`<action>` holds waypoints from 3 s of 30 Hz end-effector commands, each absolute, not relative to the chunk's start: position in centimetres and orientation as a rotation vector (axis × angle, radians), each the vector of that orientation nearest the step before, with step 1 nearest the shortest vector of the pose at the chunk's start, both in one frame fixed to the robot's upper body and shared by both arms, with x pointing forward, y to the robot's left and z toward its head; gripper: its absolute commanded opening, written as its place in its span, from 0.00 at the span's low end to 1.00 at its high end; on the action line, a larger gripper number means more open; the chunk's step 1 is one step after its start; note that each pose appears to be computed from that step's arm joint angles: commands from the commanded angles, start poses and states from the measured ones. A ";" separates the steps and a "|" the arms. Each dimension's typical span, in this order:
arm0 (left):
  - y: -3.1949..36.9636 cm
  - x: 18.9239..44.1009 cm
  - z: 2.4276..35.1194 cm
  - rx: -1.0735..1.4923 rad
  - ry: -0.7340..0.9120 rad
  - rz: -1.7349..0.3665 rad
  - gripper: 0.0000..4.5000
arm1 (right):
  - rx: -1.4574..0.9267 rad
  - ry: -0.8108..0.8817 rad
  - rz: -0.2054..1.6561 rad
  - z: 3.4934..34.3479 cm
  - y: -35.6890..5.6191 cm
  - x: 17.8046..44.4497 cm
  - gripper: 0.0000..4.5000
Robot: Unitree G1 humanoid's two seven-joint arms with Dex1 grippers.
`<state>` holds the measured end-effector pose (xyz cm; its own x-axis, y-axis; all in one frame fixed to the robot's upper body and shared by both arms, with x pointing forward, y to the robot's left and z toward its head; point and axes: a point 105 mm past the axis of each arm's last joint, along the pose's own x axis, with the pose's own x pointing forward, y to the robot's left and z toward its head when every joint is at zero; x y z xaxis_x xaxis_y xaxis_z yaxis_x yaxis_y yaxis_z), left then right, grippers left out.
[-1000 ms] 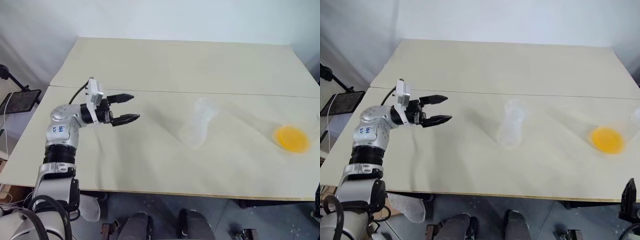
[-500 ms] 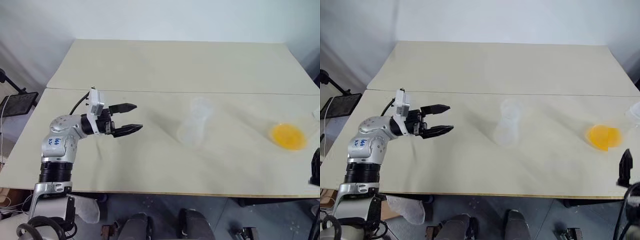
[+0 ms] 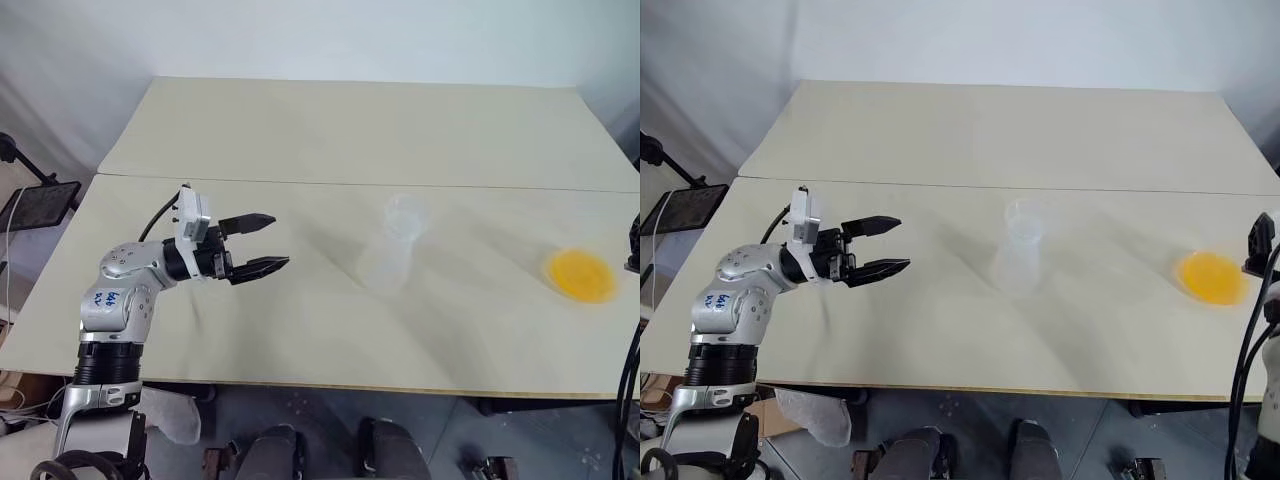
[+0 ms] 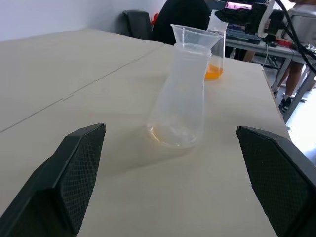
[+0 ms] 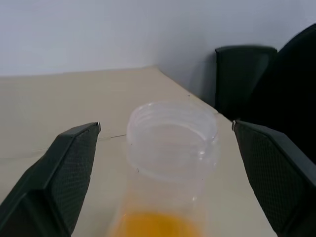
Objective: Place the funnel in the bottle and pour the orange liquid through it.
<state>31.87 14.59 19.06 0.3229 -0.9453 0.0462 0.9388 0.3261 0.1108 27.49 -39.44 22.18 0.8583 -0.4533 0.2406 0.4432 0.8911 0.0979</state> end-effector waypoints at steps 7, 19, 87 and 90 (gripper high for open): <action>14.4 31.3 20.4 0.098 -0.176 -1.234 1.00 | 0.051 -0.259 -0.457 22.6 -39.9 28.0 1.00; 14.2 31.2 20.3 0.099 -0.187 -1.231 1.00 | 0.044 -0.266 -0.478 22.6 -40.3 28.0 0.73; 9.6 30.4 20.3 0.039 -0.310 -1.334 1.00 | -1.521 -0.630 0.168 26.6 -16.5 30.1 0.62; 9.4 30.3 20.3 0.036 -0.309 -1.342 1.00 | -1.528 -0.626 0.160 26.6 -16.7 30.1 0.62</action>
